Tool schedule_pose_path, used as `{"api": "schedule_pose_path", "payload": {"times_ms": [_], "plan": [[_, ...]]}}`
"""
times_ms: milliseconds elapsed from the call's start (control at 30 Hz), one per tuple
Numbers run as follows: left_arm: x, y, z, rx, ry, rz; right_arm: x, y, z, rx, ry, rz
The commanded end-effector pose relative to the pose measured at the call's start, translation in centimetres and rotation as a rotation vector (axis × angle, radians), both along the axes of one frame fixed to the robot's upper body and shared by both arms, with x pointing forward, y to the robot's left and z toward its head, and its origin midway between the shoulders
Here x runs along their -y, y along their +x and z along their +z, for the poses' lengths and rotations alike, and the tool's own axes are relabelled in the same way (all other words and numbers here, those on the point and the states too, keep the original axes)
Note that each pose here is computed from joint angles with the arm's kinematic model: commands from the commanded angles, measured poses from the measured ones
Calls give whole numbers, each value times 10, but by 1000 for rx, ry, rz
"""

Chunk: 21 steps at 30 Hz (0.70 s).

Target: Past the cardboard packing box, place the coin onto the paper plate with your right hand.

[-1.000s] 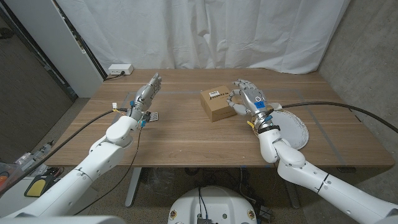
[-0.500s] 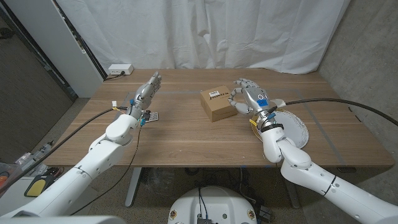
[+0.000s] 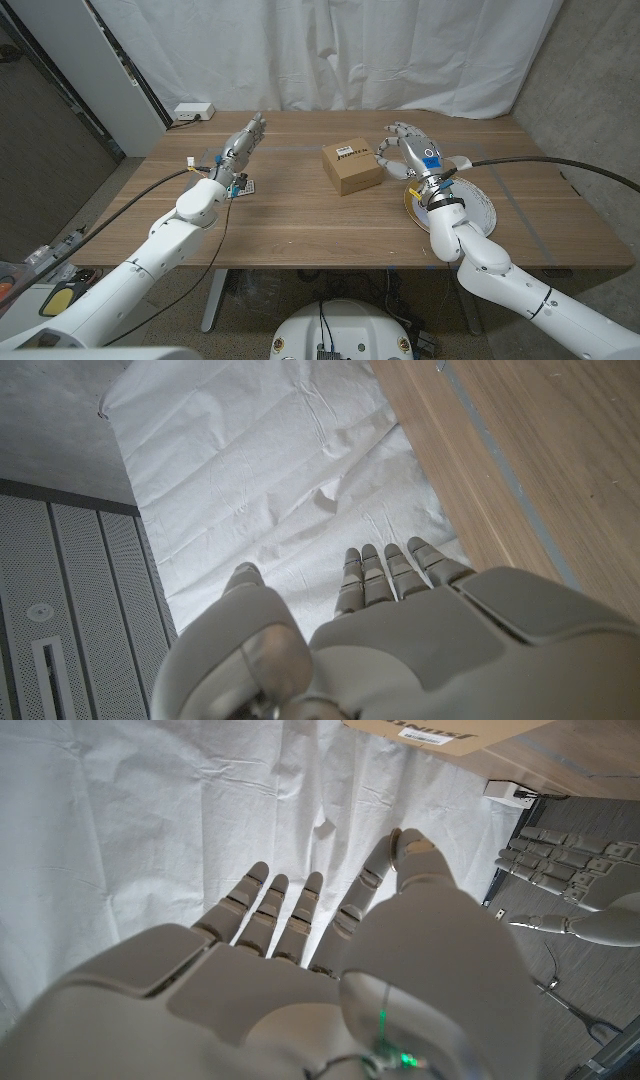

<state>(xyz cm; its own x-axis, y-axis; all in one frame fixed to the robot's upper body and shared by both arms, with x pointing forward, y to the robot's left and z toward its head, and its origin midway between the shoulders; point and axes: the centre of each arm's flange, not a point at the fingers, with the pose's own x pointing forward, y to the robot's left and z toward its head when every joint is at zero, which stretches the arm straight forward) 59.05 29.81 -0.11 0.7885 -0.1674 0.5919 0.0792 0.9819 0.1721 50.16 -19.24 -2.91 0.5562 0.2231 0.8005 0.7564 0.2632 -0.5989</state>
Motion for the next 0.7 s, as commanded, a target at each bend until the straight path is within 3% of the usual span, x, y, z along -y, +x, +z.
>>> {"api": "schedule_pose_path", "payload": {"times_ms": [33,433,700], "plan": [[3,0,6,8,4,1,15,-7,0,-22,59,-11],[-1,0,0,2,-9,2,26,-17,-7,-32,89,-42],[-6,1,0,2,-13,6,31,-17,-11,-48,126,-63]]}}
